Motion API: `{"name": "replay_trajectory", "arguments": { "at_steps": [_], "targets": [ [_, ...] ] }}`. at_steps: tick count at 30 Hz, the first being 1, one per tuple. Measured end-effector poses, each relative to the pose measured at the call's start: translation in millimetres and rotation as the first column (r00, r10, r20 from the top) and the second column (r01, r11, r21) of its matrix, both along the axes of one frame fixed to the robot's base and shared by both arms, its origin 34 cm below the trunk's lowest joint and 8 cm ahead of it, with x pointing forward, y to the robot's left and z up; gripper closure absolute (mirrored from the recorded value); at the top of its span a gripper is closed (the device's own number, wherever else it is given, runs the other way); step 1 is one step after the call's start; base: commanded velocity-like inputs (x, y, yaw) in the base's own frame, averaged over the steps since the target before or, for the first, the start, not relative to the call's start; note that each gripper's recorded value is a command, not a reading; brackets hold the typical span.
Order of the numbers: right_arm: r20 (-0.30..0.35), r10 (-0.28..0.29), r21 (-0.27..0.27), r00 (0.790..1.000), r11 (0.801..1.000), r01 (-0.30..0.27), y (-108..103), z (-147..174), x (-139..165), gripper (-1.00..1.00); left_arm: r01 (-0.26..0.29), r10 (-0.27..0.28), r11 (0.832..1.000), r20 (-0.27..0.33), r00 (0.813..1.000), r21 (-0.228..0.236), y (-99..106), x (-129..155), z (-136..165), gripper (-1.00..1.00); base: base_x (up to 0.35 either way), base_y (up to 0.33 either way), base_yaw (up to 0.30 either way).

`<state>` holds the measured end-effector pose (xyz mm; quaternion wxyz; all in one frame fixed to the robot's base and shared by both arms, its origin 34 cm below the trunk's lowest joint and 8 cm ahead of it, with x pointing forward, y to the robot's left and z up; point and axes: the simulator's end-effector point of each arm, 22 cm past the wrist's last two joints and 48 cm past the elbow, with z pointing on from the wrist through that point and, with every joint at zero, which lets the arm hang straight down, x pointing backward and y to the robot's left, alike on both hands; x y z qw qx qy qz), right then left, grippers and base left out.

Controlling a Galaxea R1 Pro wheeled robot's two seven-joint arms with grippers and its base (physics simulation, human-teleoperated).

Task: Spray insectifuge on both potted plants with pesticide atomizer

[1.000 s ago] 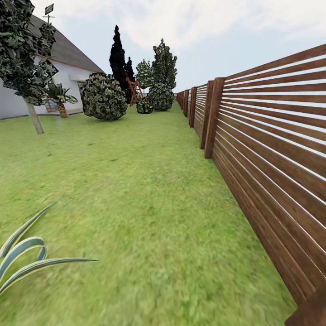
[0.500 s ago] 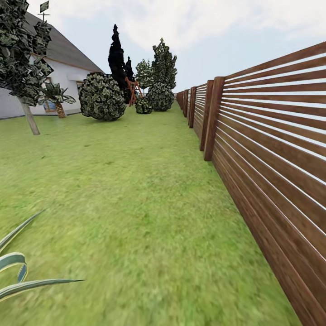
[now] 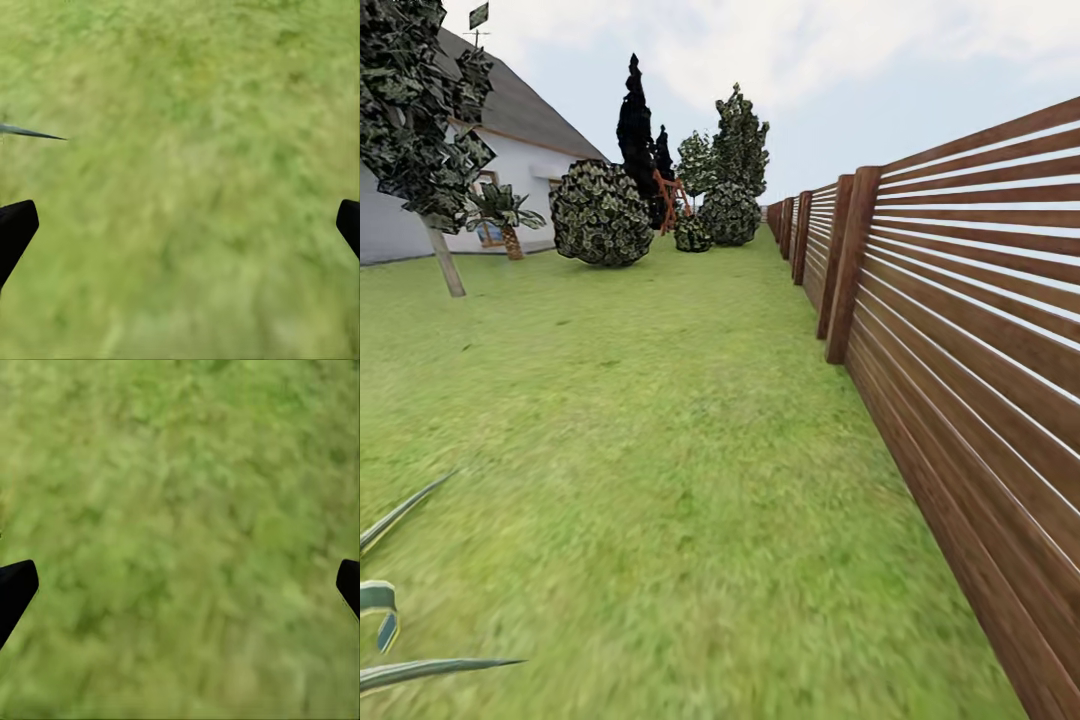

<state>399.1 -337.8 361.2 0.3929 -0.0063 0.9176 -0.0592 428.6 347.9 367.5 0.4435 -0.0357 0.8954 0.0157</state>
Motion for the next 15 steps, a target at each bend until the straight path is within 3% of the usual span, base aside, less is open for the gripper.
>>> {"name": "replay_trajectory", "arguments": {
  "at_steps": [10, 15],
  "targets": [
    [0.0, 0.0, 0.0, 1.0, 1.0, 0.0, -0.2, 0.0, 0.0, -1.0, 0.0, 0.0, 1.0, 0.0, 1.0, 0.0, 0.0, 0.1, 0.0, -1.0, 0.336, -0.102, 0.273],
    [0.0, 0.0, 0.001, 1.0, 1.0, 0.0, 0.4, 0.0, -0.1, -1.0, -0.001, 0.001, 1.0, 0.0, 1.0, 0.0, 0.1, -0.3, -0.1, -1.0, 0.336, -0.103, 0.073]
  ]
}}
